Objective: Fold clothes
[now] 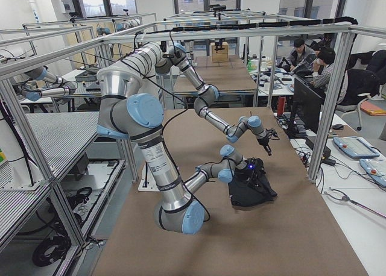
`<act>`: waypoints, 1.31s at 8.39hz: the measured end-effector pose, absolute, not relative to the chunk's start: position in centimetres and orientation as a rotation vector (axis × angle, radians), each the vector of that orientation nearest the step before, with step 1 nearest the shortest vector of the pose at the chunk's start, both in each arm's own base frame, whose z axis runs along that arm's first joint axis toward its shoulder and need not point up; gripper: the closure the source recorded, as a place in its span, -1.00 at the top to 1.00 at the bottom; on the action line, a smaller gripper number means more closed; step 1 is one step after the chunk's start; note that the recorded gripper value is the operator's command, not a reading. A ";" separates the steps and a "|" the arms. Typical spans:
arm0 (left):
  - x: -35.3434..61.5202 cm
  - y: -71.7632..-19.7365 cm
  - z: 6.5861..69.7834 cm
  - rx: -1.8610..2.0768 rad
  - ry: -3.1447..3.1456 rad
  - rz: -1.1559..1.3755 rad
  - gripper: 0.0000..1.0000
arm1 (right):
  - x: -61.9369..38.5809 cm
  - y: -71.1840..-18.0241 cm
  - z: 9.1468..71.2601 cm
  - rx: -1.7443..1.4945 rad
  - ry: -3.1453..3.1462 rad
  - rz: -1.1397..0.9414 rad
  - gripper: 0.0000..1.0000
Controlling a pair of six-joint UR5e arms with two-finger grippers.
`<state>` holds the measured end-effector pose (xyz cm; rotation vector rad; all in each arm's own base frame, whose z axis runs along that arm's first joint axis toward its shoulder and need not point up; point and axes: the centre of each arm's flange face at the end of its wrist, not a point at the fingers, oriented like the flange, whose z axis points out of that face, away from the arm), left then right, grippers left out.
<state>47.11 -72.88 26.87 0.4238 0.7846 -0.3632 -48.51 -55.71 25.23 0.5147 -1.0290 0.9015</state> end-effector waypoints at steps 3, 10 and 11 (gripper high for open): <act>41.3 -73.8 30.8 0.425 0.786 -0.311 1.00 | -48.5 -55.7 25.5 0.536 -1.007 0.859 0.88; 24.1 -68.6 46.5 0.501 0.614 -0.127 1.00 | -34.4 -59.2 37.5 0.535 -0.583 0.199 0.88; 19.1 -67.8 49.1 0.511 0.576 -0.090 1.00 | -29.5 -59.0 39.3 0.538 -0.496 0.120 0.88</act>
